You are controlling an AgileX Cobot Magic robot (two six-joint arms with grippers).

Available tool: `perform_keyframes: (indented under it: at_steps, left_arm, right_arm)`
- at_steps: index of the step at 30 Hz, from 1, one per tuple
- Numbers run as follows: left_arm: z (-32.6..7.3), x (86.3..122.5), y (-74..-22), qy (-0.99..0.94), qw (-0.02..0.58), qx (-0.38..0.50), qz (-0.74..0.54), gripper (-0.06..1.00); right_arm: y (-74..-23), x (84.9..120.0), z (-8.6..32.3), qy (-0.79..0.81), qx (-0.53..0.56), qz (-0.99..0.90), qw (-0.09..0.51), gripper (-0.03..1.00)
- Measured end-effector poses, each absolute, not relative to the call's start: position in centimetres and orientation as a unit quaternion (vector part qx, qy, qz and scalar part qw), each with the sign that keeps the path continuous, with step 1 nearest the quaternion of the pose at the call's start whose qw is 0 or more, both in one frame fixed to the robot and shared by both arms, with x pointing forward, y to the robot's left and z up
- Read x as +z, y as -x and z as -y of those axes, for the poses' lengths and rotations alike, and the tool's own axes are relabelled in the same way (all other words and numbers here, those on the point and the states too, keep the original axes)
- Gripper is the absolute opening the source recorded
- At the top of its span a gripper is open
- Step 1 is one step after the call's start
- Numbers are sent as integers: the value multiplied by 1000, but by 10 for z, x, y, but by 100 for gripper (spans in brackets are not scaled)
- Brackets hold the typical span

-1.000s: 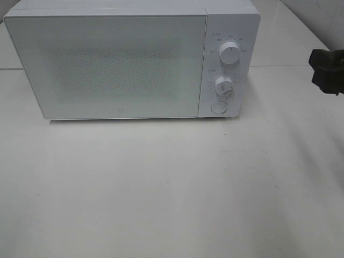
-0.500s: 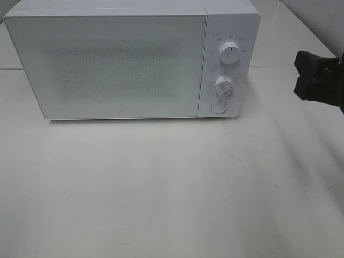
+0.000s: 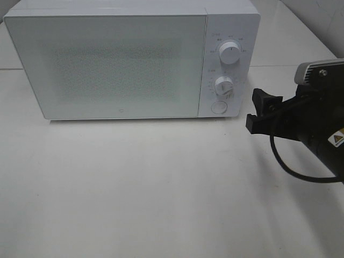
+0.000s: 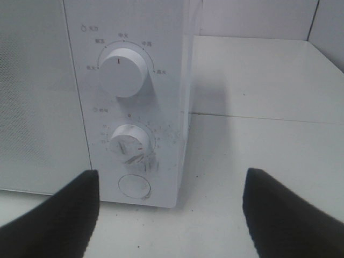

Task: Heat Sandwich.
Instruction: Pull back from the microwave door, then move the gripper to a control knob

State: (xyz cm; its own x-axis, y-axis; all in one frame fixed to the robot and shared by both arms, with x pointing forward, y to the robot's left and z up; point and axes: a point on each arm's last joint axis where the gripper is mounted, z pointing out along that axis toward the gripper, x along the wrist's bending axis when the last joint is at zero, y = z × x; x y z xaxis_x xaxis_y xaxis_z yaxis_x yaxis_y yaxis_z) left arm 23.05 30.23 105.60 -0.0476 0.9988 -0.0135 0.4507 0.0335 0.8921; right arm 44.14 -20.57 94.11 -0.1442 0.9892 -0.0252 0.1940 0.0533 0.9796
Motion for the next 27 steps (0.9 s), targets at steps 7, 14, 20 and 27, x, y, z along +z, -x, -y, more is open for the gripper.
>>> perform_keyframes:
  at_steps: [7,14,20,27]
  left_arm:
    - [-302,1056,-231,-585,365,375,-619,99]
    - [-302,1056,-231,-585,365,375,-619,99]
    - [-302,1056,-231,-585,365,375,-619,99]
    - [-302,1056,-231,-585,365,375,-619,99]
  right_arm:
    - [-450,928,192,-524,455,-576,431,72]
    - [-458,923,175,-518,458,-585,424,72]
    - [-459,912,167,-523,444,-594,420,72]
    - [-459,910,168,-529,438,-592,421,72]
